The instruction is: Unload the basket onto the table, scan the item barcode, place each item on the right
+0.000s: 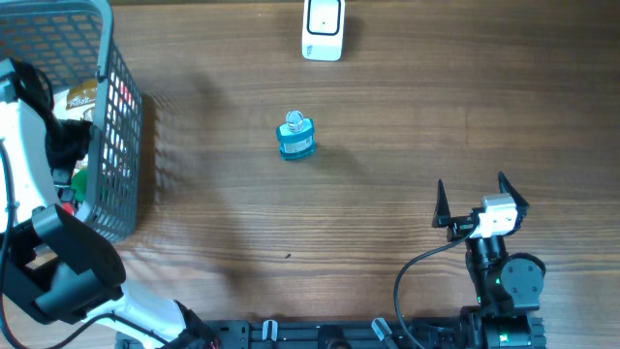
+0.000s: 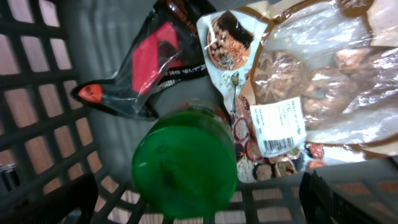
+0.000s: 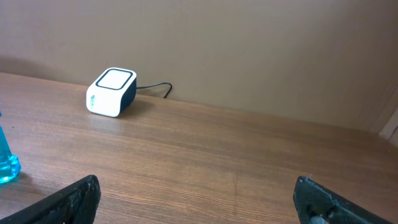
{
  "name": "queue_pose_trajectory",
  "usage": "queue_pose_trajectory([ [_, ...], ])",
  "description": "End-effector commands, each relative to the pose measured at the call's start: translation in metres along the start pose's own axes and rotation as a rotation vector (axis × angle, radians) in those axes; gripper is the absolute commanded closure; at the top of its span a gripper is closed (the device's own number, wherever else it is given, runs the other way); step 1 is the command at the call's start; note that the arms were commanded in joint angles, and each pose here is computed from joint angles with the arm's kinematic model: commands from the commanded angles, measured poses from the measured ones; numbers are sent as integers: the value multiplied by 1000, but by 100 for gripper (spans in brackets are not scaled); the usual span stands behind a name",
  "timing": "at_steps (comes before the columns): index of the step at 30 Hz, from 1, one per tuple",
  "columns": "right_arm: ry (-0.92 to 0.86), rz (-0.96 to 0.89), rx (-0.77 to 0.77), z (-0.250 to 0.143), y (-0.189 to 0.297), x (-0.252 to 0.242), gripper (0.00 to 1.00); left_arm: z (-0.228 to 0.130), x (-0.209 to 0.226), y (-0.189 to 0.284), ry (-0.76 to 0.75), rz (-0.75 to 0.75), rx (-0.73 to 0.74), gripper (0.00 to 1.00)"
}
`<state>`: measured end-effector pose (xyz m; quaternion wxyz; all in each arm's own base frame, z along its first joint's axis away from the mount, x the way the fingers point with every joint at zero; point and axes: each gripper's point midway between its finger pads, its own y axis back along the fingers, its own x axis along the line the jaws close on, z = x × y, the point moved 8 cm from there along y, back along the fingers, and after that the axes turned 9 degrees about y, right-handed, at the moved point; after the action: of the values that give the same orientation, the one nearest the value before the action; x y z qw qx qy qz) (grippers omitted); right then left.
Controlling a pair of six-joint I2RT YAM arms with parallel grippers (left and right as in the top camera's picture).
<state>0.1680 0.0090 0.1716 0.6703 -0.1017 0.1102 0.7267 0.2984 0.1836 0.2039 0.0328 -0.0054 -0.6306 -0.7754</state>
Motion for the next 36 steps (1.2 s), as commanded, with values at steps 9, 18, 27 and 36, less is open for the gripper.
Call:
queue_pose_trajectory([
  [9,13,16,-7,1,0,2,0,-15,11,-45,14,64,37,0],
  [18,13,16,-7,1,0,2,0,-25,19,-72,11,78,44,2],
  [27,13,16,-7,1,0,2,0,-23,15,-72,15,59,34,40],
  [36,12,16,-7,1,0,2,0,-20,12,-65,9,45,28,38],
])
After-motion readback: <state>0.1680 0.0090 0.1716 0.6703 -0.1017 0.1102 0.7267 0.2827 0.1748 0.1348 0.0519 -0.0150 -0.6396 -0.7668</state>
